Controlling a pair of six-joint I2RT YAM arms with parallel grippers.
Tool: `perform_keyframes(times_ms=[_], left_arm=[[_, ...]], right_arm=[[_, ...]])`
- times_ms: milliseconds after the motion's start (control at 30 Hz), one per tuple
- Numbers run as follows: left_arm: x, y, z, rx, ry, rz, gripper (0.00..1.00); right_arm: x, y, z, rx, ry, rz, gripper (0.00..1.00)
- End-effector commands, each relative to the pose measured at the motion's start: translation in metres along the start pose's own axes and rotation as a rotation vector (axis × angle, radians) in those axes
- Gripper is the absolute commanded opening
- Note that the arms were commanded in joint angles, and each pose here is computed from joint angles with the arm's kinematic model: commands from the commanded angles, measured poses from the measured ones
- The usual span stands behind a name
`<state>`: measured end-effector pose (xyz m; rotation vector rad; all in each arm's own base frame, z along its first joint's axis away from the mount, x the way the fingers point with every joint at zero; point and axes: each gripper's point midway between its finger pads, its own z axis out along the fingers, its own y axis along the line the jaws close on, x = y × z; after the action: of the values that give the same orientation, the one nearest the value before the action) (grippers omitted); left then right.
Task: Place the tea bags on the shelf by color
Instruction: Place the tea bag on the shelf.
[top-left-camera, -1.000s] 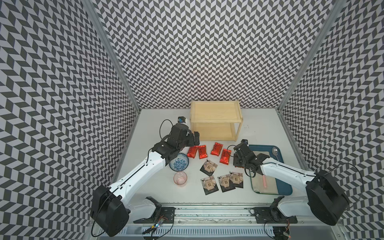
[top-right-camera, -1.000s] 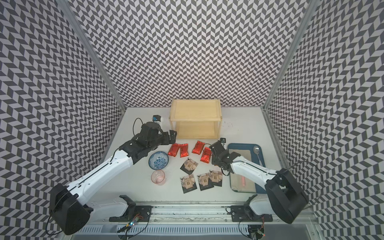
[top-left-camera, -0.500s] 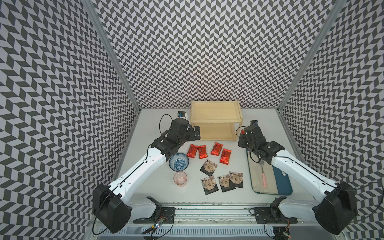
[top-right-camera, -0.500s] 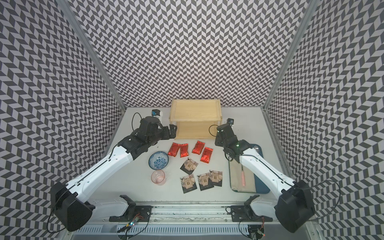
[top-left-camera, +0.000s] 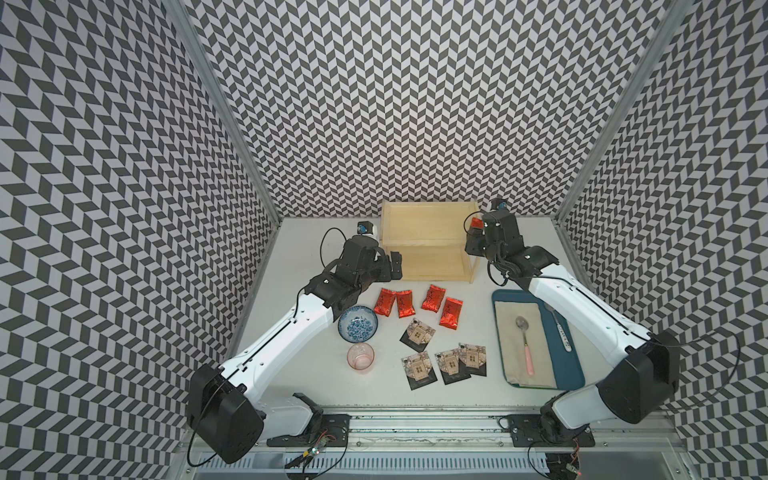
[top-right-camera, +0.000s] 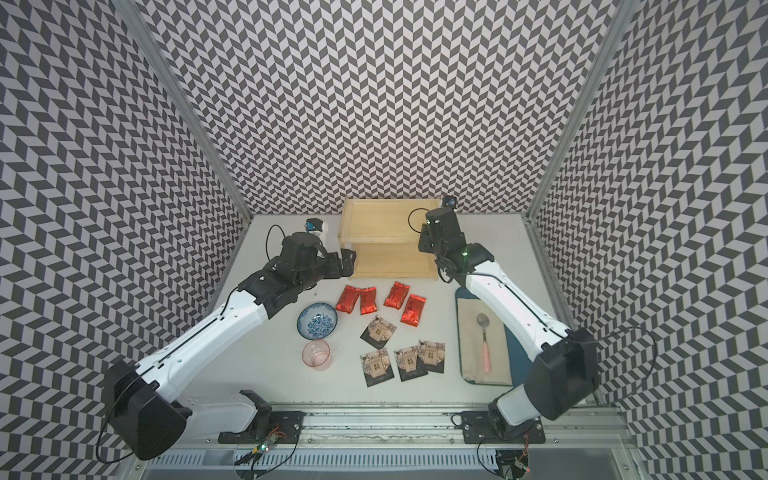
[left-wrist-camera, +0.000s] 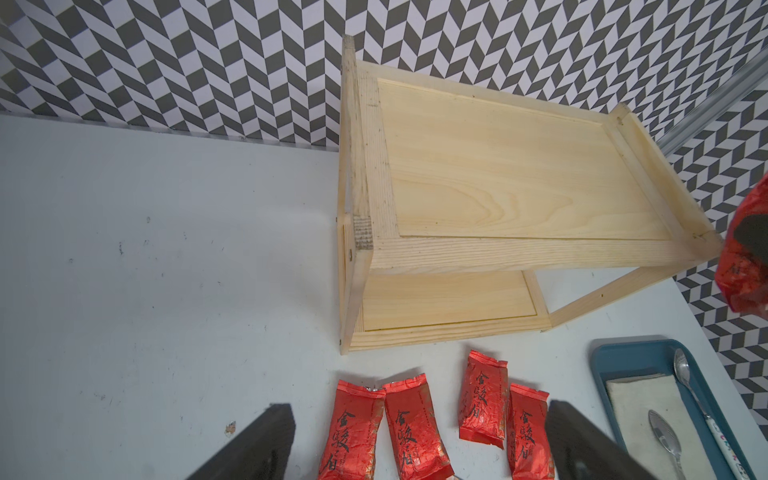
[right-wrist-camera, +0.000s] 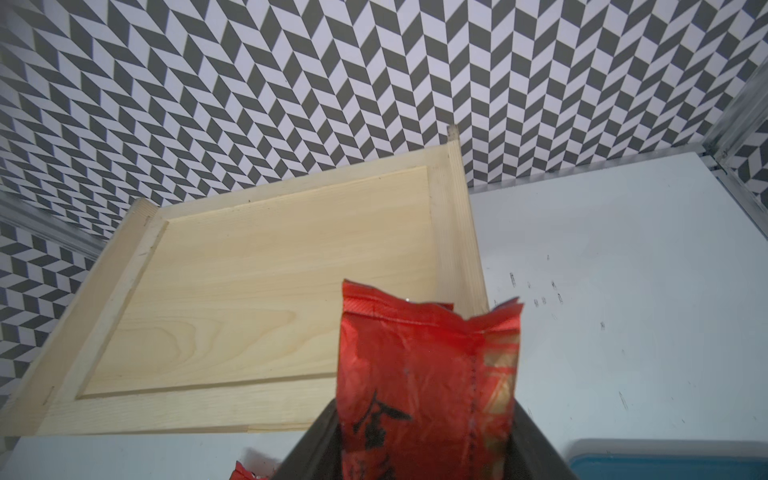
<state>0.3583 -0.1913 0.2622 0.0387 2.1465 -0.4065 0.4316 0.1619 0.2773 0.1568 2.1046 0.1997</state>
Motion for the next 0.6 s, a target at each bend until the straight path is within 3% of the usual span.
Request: perform_keyframes(times_ms=[0, 567], left_arm=[[-0.006, 0.001, 0.001, 0.001, -0.021, 0.016, 0.99], [0.008, 0.005, 0.011, -0.009, 0.017, 0.029, 0.99]], right_arm=[[-0.014, 0.01, 0.014, -0.014, -0.048, -0.024, 0.56], [-0.032, 0.008, 0.055, 0.091, -0.066, -0.148, 0.58]])
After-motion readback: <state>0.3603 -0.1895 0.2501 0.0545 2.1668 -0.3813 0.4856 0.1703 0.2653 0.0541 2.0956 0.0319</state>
